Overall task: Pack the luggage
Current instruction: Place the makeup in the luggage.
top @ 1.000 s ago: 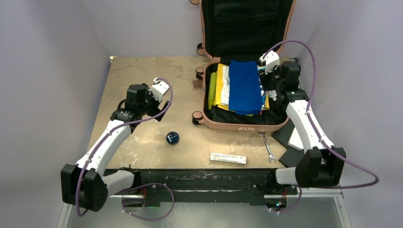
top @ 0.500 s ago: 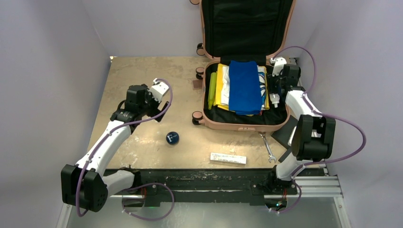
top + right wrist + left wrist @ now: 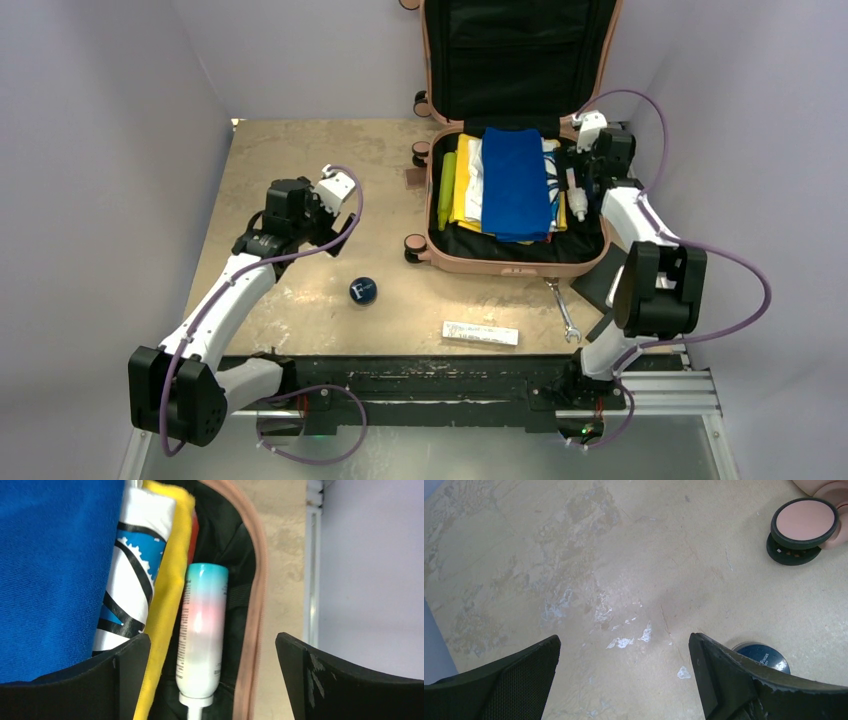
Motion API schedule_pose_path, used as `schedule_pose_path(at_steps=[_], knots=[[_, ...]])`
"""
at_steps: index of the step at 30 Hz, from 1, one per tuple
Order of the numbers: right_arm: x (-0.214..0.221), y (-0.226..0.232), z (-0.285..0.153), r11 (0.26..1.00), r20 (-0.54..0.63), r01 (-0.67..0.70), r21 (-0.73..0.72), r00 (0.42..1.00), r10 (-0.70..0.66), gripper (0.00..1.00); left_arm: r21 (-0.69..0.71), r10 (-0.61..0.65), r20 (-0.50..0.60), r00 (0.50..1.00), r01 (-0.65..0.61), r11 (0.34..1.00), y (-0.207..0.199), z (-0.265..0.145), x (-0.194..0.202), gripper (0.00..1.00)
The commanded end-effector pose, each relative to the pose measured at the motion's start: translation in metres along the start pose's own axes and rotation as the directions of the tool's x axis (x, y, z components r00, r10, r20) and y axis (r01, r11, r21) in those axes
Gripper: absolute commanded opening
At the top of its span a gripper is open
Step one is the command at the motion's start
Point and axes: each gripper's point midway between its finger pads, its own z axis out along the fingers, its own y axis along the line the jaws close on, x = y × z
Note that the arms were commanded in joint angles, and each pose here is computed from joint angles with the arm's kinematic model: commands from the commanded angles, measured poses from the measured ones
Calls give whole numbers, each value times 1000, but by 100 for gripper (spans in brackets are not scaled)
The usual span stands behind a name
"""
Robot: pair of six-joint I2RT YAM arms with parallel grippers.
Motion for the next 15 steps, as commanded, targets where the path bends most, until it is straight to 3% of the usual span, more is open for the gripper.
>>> schedule_pose_path(at_steps=[1,3,6,11,15], knots=[[-73,-27,-46,994,205,51,92,976,-69,99,-11,-18,52,998,18,1000,4,-3,-12,99],[-90,-22,-67,987,265,147,63,951,-159,99,-10,-19,51,999,19,1000,4,-3,-12,99],[-105,23,-110,925,397,357,-130,874,-281,99,-12,-20,48,999,20,1000,4,-2,-12,99],[-85,110,-189,652,585,670,-354,703,-405,99,-11,-20,46,999,20,1000,4,-2,-11,99],[-43,179,-230,431,676,793,-431,600,-428,99,-15,-20,47,999,21,1000,5,-3,-11,99]])
